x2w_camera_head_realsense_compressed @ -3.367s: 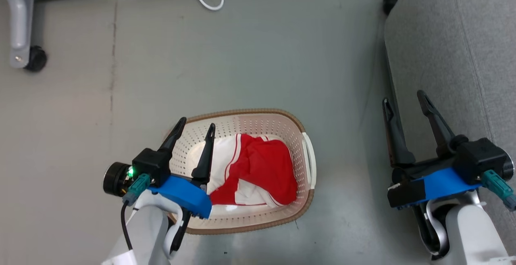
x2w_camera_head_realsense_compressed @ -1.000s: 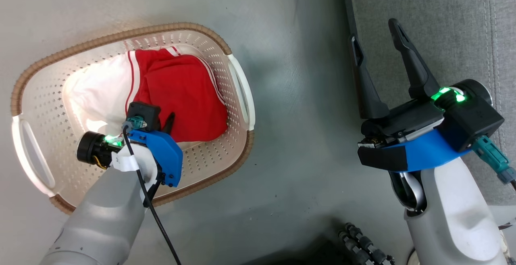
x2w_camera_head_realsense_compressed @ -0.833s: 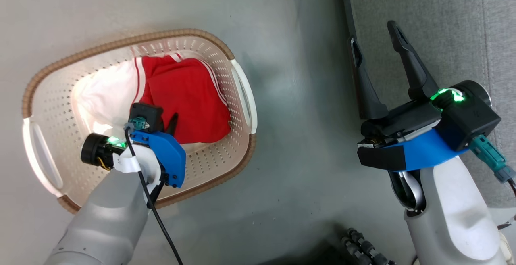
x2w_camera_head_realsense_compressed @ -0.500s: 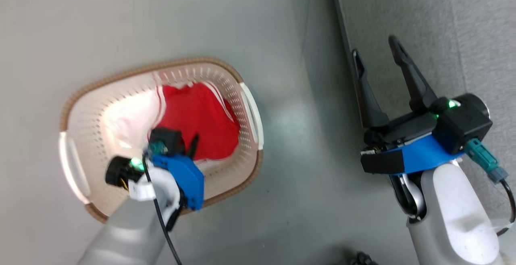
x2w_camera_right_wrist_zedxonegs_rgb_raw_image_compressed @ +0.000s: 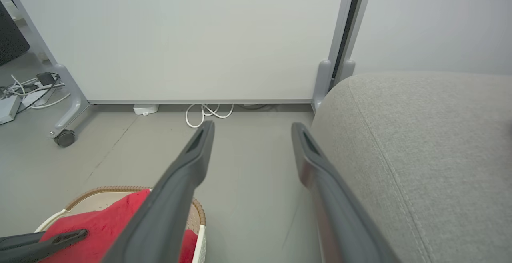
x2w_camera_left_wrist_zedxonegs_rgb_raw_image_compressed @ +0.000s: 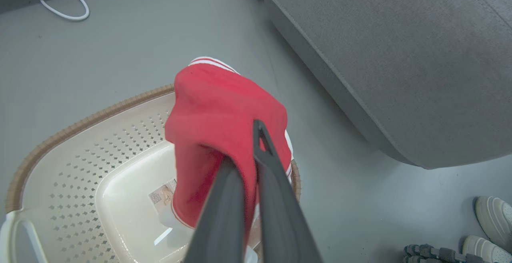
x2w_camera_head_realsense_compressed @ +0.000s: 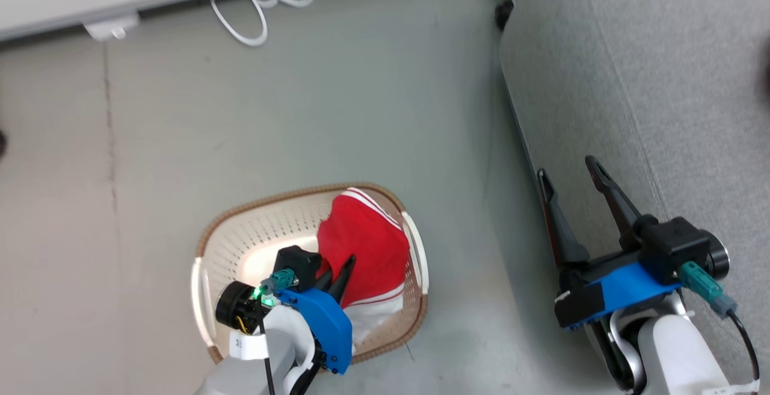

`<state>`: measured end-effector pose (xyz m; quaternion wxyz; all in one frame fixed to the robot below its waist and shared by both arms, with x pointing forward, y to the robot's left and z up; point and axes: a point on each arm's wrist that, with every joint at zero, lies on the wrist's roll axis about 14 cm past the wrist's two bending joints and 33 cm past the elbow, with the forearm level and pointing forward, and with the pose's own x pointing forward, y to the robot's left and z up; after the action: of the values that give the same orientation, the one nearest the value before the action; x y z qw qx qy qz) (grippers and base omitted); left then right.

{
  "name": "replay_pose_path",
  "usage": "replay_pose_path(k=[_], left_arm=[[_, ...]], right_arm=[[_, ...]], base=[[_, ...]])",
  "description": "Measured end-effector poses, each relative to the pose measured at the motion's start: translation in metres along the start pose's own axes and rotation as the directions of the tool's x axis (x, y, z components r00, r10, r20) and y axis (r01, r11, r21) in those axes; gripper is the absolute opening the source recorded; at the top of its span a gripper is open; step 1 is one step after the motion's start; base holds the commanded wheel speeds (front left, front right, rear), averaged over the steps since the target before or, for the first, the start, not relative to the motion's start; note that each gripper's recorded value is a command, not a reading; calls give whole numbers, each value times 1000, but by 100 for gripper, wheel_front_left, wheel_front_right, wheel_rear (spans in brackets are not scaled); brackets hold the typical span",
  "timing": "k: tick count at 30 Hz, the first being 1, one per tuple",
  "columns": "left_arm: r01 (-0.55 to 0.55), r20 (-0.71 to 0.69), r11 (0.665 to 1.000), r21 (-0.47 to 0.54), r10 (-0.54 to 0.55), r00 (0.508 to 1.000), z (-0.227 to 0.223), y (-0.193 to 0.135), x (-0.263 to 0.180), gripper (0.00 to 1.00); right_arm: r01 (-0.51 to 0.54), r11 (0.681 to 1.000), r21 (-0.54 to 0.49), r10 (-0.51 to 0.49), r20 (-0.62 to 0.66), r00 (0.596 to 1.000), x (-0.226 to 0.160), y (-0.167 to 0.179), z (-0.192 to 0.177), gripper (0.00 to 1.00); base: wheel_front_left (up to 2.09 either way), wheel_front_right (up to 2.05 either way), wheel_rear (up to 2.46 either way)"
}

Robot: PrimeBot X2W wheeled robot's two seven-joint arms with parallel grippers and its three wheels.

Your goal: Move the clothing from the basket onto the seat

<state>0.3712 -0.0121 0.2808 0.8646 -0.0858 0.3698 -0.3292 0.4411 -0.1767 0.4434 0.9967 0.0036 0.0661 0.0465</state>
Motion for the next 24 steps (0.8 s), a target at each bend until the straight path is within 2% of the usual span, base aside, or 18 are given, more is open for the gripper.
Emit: replay_pose_path(k=[13, 24], left_arm=[[0, 247, 993, 120, -30, 968, 73, -42, -60, 0], [-5, 456, 975, 222, -99, 885, 150, -75, -97, 0]], right_arm=[[-67, 998, 16, 65, 113, 991, -44, 28, 53, 100], [-142, 990, 14, 139, 142, 980, -55, 56, 67, 100]], base=[[0, 0, 0], [0, 0, 0]])
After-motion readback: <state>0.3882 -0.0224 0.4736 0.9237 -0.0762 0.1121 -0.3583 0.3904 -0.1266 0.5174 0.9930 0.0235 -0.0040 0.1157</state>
